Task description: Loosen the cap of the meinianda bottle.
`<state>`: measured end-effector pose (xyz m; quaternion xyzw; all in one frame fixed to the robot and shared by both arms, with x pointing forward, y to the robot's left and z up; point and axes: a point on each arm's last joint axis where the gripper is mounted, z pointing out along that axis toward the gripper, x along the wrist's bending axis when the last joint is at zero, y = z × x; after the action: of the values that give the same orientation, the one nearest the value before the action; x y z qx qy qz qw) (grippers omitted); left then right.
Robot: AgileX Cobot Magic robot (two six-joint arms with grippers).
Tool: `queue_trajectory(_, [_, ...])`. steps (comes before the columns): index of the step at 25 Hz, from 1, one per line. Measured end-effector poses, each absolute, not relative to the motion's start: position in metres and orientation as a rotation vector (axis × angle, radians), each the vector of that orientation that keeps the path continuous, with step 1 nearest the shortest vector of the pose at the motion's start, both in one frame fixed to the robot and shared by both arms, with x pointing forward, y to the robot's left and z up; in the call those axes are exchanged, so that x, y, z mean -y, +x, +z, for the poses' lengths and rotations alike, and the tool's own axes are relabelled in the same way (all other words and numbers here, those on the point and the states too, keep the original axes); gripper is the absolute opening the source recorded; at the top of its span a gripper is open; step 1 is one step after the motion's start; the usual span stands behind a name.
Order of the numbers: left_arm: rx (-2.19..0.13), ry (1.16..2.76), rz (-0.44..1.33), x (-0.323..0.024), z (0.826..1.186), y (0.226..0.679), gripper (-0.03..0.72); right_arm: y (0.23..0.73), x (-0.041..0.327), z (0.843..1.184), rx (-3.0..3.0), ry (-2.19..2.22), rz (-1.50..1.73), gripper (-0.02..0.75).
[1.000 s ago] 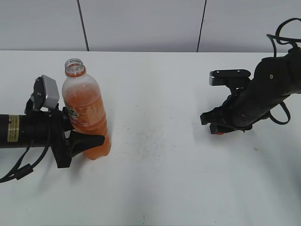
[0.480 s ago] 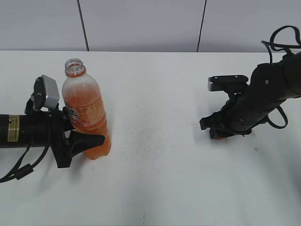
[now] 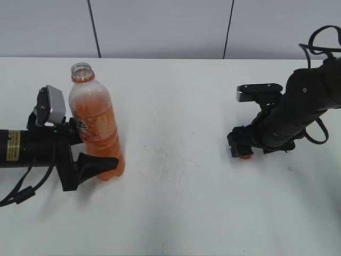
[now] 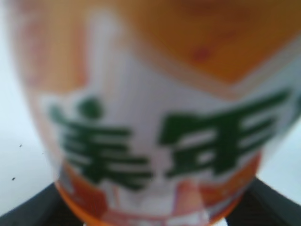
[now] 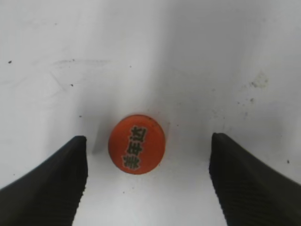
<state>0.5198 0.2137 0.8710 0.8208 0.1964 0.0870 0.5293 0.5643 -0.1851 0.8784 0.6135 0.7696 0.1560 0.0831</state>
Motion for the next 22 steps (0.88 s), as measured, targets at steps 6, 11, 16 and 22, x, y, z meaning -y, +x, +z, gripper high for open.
queue_trajectory(6, [-0.460,1.984,0.210,-0.231,0.869,0.519,0.570,0.564,0.185,0.904,-2.260,1.801,0.544,0.595])
queue_trajectory(11, [-0.409,2.033,0.200,-0.252,0.872,0.515,0.572,0.563,0.185,0.926,-2.225,1.771,0.612,0.595])
queue_trajectory(16, [-0.454,2.041,0.300,-0.280,0.891,0.516,0.572,0.560,0.186,0.944,-2.199,1.745,0.661,0.595])
queue_trajectory(22, [-0.694,1.998,0.524,-0.311,0.921,0.525,0.531,0.558,0.190,0.961,-2.206,1.634,0.663,0.594])
